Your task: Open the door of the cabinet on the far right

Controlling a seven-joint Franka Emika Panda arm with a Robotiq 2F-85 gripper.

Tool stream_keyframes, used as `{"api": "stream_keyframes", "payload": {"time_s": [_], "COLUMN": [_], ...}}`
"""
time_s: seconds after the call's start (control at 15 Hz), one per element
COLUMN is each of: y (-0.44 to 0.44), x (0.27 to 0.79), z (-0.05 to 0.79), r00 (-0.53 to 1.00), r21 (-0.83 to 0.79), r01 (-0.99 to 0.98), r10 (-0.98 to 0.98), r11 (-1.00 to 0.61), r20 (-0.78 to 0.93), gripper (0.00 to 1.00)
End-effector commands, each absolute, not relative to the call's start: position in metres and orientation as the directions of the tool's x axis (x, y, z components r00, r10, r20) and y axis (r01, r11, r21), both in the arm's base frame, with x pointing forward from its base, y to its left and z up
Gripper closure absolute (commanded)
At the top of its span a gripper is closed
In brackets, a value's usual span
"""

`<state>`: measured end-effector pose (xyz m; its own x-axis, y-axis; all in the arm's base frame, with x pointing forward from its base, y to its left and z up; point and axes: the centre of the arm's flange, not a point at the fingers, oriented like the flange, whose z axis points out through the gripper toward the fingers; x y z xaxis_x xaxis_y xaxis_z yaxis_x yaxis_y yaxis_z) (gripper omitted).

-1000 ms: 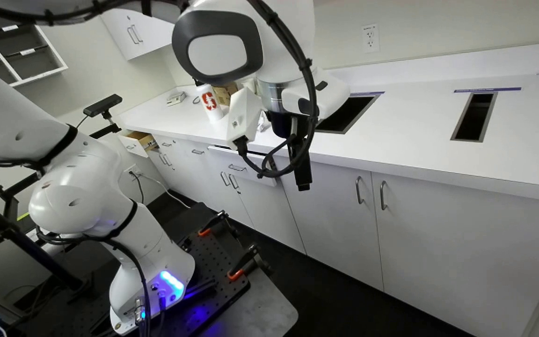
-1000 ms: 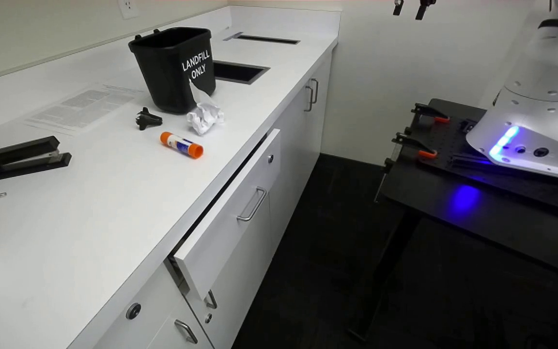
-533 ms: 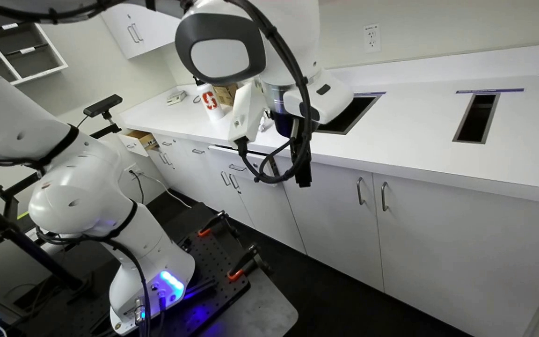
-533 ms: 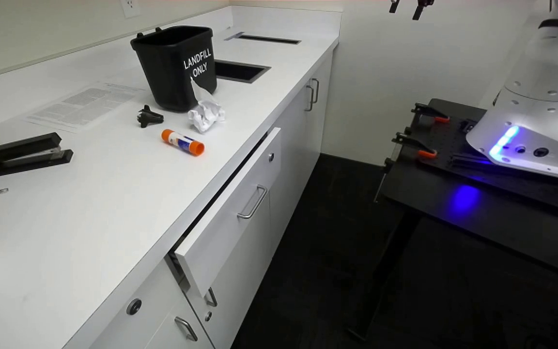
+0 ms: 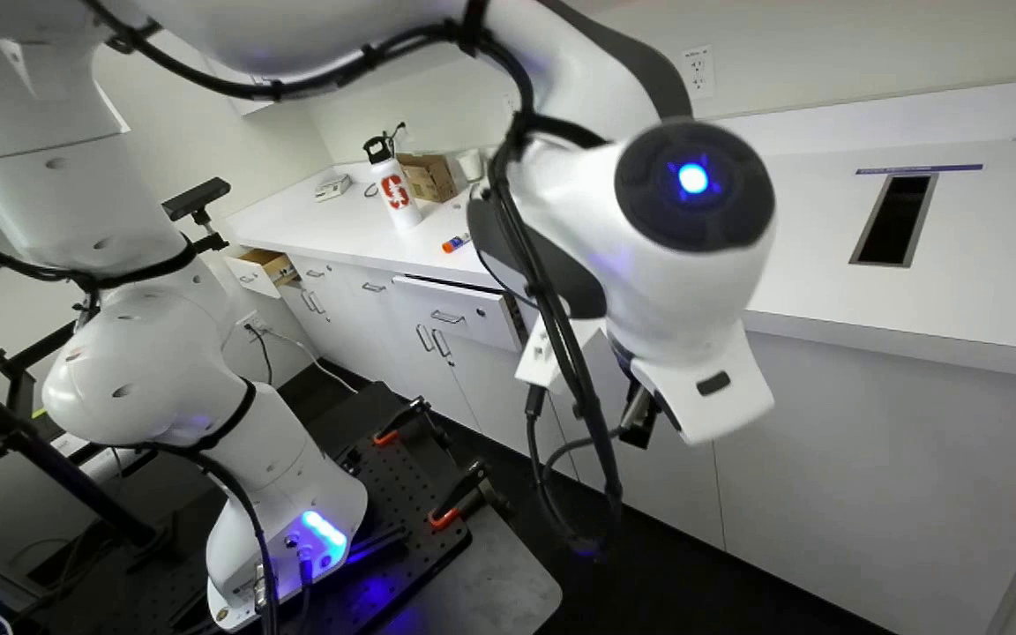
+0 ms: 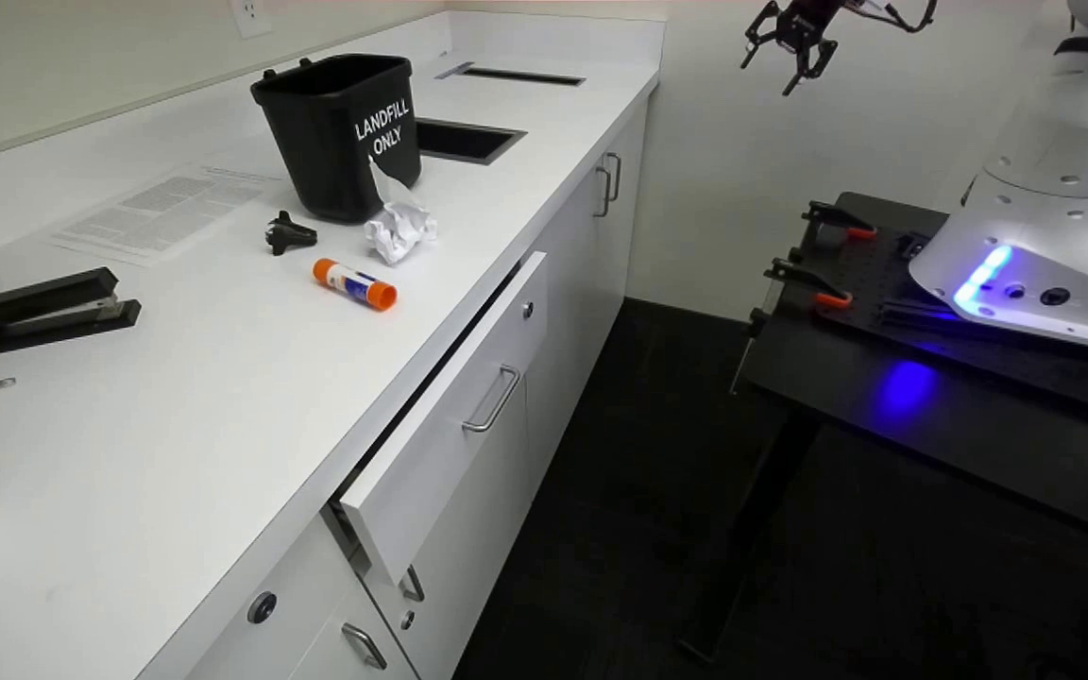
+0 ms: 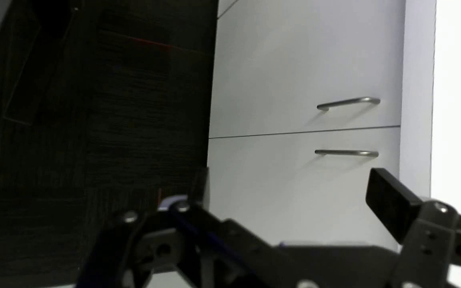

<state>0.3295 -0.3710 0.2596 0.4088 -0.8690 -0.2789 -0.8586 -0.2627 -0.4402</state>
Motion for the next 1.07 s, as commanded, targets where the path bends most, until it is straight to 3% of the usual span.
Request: {"api": "stream_keyframes", "payload": {"time_s": [0.0, 0.2, 0.27, 0.6, 1.0], "y": [-0.402, -0.391, -0.382, -0.383, -0.376], "x": [0.359, 0.374, 0.355, 0.368, 0.393], "z": [0.194, 0.155, 0.169, 0.150, 0.123], "r00": [0.272, 0.176, 0.208, 0.190, 0.012], "r21": [-0.481, -0.507, -0.489, -0.493, -0.483], "r01": [-0.875, -0.854, -0.871, -0.867, -0.800], "r10": [-0.880, -0.850, -0.873, -0.860, -0.796], "r11": [-0.057, 0.119, 0.039, 0.080, 0.356], "r20": [-0.390, -0.497, -0.440, -0.473, -0.606], "gripper": [0.00, 0.00, 0.00, 0.00, 0.00]}}
